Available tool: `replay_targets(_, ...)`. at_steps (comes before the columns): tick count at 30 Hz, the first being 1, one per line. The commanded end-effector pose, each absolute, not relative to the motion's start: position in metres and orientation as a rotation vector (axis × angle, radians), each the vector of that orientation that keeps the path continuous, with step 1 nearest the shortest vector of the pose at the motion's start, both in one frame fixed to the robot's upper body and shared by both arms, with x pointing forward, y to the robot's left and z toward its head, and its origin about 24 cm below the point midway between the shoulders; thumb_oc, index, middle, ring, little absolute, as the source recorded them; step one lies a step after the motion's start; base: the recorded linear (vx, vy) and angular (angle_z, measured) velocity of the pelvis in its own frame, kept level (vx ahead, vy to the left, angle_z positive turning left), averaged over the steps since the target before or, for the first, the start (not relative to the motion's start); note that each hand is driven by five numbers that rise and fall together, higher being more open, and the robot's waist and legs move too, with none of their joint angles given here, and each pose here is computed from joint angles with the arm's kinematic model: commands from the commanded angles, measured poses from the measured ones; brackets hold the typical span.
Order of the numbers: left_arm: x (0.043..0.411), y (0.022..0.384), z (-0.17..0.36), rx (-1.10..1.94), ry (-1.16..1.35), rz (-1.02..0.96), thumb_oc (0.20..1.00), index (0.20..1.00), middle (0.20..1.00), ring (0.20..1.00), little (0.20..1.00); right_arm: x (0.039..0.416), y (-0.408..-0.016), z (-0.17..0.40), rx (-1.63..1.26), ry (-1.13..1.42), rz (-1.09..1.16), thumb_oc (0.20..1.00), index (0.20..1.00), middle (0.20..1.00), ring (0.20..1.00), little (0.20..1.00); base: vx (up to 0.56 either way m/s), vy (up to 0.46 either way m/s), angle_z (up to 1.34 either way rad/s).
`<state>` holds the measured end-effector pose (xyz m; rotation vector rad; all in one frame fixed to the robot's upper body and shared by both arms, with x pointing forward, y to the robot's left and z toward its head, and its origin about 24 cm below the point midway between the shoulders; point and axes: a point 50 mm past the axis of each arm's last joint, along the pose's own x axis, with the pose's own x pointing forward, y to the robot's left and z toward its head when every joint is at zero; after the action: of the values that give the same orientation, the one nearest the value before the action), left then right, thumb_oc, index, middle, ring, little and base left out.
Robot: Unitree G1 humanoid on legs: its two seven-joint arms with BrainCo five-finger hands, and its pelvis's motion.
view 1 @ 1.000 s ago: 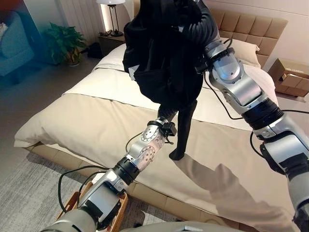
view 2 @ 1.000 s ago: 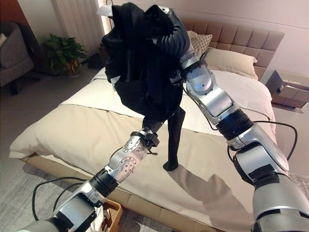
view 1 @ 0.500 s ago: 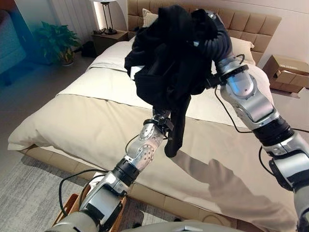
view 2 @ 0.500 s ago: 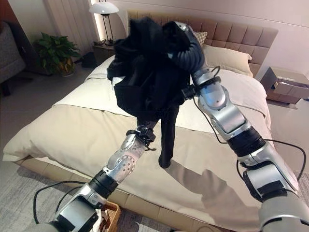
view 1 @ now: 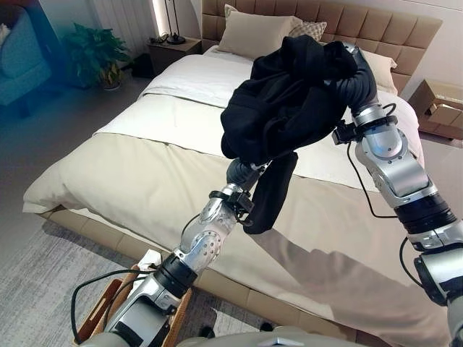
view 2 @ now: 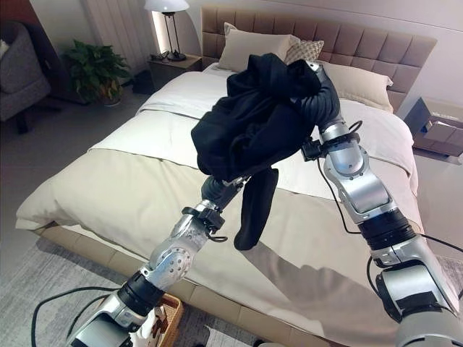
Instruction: Pick up clothes into the bucket
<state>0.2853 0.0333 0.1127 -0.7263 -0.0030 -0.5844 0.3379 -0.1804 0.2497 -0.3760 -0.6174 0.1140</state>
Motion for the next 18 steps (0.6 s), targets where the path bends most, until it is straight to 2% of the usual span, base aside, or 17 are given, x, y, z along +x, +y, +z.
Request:
replay_targets(1,0.279,0.021,0.148,-0.758,-0.155,-0.722,1.000,1.000,1.000,1.000,1.000,0.333,-0.184,0.266,-0.378,-0.696,0.107,0.200,0.200,0.200,0.200,0.200,0.00,0.000,0.00)
replay_targets(7,0.284,0.026,0.147,-0.728,-0.171,-0.681,1.000,1.000,1.000,1.000,1.000,0.322,-0.174,0.259,-0.348,-0.685,0.250,0.200,0.200,0.200,0.200,0.200,0.00,0.000,0.00)
replay_targets(18,0.286,0.030,0.147,-0.692,-0.187,-0.685,1.000,1.000,1.000,1.000,1.000,0.305,-0.170,0.260,-0.468,-0.646,0.455,0.200,0.200,0.200,0.200,0.200,0.00,0.002,-0.02)
